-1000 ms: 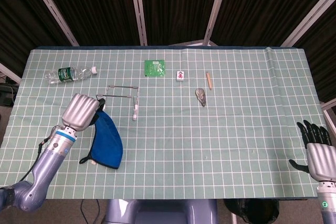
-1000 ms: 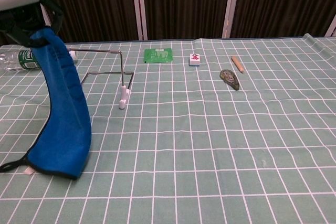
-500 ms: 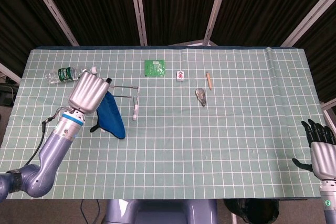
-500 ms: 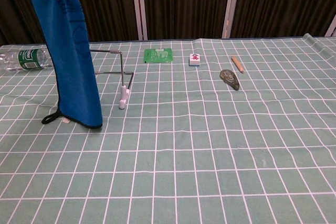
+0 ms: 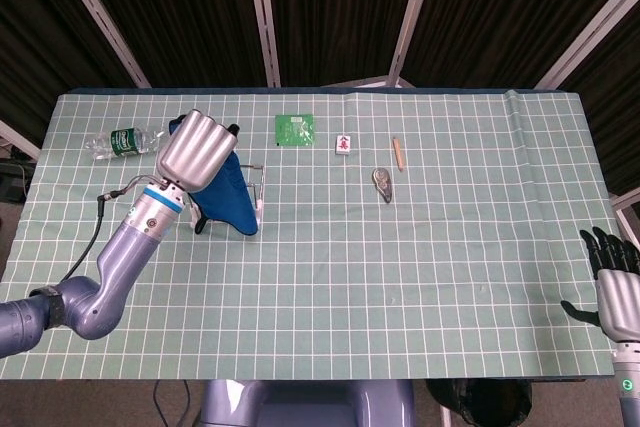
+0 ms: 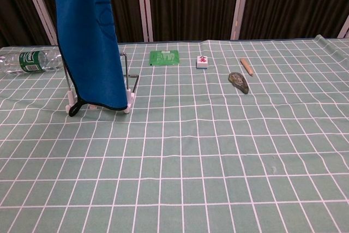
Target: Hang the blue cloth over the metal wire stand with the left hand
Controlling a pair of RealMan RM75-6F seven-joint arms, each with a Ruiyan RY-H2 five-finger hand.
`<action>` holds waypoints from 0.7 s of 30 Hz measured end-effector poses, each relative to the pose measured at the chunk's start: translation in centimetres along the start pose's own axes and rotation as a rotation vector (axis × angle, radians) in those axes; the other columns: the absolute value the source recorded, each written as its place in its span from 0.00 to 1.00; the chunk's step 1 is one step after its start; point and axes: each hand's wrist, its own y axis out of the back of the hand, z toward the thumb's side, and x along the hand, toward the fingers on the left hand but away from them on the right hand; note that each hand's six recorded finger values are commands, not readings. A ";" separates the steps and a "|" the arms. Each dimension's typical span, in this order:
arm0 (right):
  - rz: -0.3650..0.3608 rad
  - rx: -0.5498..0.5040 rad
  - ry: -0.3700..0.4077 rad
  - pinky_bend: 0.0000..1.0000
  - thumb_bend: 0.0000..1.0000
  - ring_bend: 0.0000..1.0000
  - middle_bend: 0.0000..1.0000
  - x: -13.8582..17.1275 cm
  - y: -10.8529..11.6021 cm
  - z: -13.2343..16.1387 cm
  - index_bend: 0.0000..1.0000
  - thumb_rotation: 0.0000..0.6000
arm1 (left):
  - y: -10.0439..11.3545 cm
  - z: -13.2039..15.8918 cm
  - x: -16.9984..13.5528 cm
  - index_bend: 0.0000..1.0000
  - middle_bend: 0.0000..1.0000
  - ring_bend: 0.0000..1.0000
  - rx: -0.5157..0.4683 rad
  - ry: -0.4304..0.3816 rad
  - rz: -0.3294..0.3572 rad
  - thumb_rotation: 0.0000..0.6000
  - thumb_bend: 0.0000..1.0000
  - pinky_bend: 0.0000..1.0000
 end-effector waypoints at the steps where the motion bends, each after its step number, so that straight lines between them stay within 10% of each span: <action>1: 0.000 0.000 -0.002 0.00 0.00 0.00 0.00 0.0 0.0 0.0 0.00 1.00 | 0.0 0.0 0.2 0.91 0.94 0.91 -0.002 -0.002 0.001 1.00 0.68 1.00; 21: 0.022 0.034 -0.041 0.00 0.00 0.00 0.00 -0.5 -1.0 -0.6 0.00 1.00 | -5.4 0.9 5.4 0.91 0.93 0.90 -0.013 0.007 -0.138 1.00 0.68 1.00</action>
